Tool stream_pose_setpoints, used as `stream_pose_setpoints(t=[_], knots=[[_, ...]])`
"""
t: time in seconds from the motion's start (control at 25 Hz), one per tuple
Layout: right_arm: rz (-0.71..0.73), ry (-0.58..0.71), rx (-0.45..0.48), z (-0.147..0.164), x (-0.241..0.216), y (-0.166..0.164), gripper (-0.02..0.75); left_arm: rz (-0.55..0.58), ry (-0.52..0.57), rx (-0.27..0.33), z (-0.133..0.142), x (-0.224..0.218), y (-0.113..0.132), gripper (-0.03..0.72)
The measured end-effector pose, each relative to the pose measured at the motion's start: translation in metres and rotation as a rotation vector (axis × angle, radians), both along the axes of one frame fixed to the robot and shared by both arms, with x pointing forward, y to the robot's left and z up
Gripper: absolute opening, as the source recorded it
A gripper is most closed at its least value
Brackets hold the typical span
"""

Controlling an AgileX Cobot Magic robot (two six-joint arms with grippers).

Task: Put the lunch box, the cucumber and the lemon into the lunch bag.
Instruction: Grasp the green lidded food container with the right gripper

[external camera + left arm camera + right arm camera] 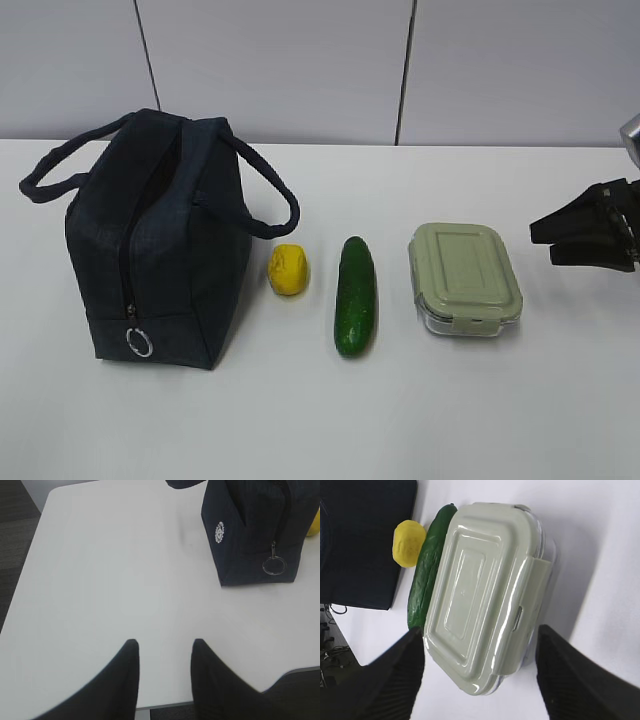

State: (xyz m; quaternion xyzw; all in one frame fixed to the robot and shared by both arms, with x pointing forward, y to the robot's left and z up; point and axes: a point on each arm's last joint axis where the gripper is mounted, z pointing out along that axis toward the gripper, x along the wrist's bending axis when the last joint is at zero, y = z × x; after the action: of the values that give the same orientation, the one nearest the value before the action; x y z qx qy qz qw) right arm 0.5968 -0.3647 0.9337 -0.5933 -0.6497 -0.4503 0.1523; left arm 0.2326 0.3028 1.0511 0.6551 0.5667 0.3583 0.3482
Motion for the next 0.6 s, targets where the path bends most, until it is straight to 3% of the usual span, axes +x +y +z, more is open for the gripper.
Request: stream_pose_setpoints(t=[0.32,0.6], knots=[[-0.009,0.004,0.015,-0.002,0.001,0.001,0.578,0.000,0.000,0.000,0.000,0.000,0.000,0.239],[-0.021,0.101,0.061,-0.038,0.004,0.001,0.584,0.000,0.000,0.000,0.000,0.000,0.000,0.239]])
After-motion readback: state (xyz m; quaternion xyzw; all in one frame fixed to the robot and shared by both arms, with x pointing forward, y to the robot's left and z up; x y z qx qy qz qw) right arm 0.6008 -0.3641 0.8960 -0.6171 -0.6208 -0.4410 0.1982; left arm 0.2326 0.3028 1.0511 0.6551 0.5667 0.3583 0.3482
